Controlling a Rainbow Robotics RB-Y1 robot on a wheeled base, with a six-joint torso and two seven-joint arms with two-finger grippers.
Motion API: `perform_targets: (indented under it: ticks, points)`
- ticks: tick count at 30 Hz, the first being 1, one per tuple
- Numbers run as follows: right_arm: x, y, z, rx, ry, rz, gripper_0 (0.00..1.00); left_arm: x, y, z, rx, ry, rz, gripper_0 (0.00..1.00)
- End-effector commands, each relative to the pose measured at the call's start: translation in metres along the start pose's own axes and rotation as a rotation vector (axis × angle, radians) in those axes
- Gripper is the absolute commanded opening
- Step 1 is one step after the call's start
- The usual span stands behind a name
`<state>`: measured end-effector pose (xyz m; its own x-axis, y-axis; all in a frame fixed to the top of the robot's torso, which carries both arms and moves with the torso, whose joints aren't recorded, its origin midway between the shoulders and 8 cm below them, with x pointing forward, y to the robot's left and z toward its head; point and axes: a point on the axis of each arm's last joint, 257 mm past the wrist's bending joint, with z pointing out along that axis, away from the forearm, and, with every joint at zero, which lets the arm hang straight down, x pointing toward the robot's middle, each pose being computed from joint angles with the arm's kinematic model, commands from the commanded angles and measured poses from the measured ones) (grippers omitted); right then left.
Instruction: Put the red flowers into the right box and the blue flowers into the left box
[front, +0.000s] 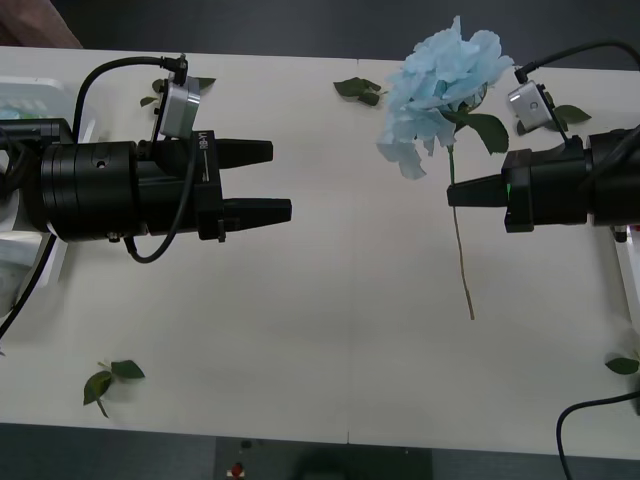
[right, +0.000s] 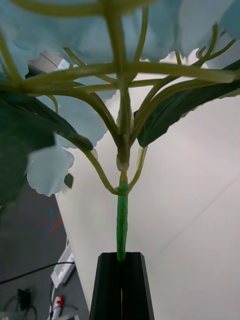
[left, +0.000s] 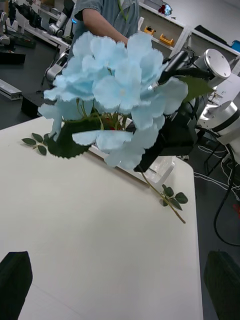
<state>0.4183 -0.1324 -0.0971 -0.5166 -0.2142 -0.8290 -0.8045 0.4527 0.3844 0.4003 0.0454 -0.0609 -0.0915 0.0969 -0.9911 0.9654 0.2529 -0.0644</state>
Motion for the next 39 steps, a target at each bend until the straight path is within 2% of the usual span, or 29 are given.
perform_targets:
  ticks: [1,5,15,23,32,39]
  points:
    - [-0.035,0.029,0.003,-0.065,-0.034,0.060,0.00,0.019,-0.003,-0.006,0.001,0.000,-0.030,1.00]
    - [-0.055,0.046,0.004,-0.106,-0.043,0.108,0.00,0.003,-0.009,-0.009,0.048,-0.071,-0.100,1.00]
    - [-0.108,0.083,0.021,-0.199,-0.113,0.199,0.00,-0.025,-0.019,-0.004,0.086,-0.025,-0.310,1.00]
    - [-0.138,0.101,0.037,-0.241,-0.175,0.210,0.00,-0.048,-0.037,0.014,0.091,-0.012,-0.481,1.00]
    - [-0.144,0.113,0.041,-0.281,-0.185,0.215,0.00,-0.057,-0.054,0.042,0.075,0.045,-0.602,1.00]
    - [-0.144,0.113,0.041,-0.281,-0.185,0.215,0.00,-0.062,-0.057,0.063,0.063,0.058,-0.626,1.00]
